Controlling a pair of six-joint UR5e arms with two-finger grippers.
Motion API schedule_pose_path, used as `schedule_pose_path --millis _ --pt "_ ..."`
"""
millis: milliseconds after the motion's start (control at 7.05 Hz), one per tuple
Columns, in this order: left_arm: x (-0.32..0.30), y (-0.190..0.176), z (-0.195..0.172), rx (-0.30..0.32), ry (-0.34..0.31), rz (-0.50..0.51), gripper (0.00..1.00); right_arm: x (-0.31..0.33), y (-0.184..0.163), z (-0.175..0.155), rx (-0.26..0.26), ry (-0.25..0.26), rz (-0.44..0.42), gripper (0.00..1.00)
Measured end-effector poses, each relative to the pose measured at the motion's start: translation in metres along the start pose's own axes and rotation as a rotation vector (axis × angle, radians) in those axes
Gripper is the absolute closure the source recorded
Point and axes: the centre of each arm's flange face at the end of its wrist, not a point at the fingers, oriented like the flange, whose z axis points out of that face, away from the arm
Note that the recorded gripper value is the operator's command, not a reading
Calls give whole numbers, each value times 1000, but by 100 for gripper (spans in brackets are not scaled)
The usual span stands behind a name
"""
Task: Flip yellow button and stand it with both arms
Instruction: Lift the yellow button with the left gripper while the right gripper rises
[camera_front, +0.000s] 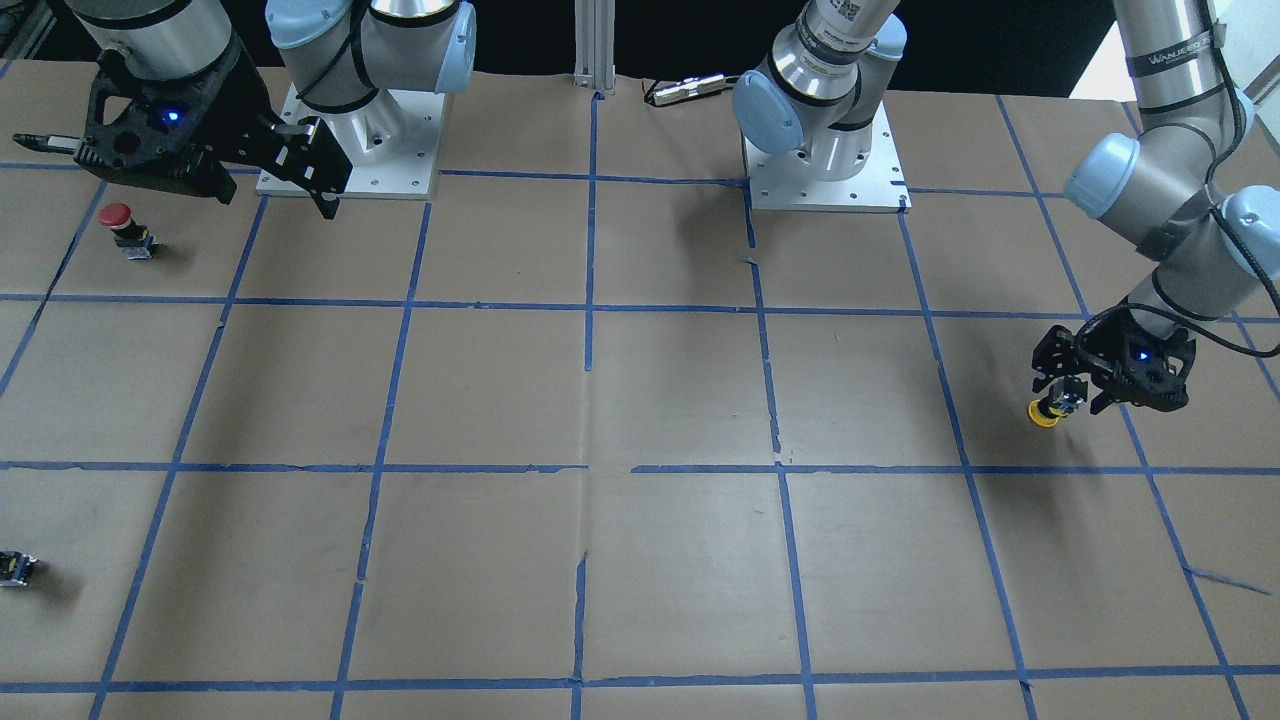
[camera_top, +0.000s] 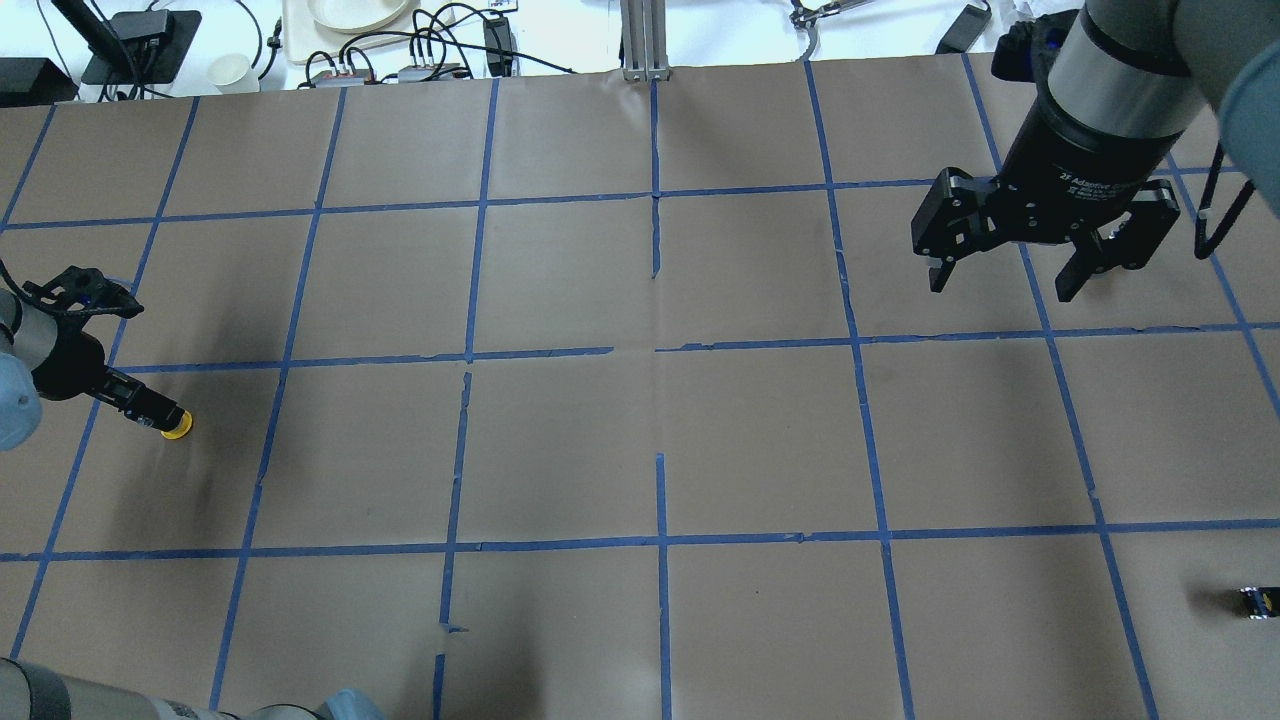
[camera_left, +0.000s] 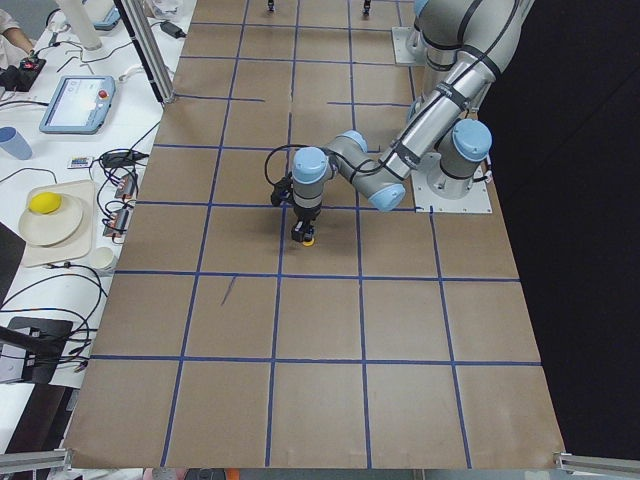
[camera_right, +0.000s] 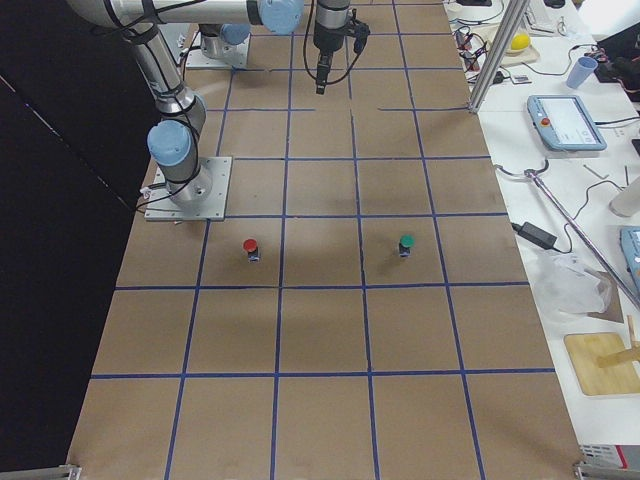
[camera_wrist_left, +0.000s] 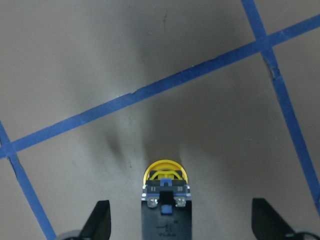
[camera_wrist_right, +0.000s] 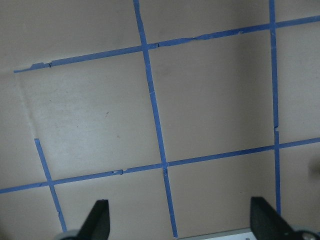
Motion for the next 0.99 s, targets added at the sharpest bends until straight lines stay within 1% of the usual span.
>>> schedule_pose_path --millis 142,567,709,851,993 --pt "0 0 -1 1 -2 3 88 0 0 0 0 1 0 0" --pt "3 -3 -14 7 -10 12 90 0 -1 0 3 -7 5 0" --pt "8 -7 -23 11 3 9 90 -1 -3 -1 2 -30 44 0" --pt "20 -17 -42 22 40 -11 90 -6 -3 -4 -4 -86 140 1" --pt "39 -35 -69 30 103 -54 90 -14 -3 -7 -23 -169 257 0"
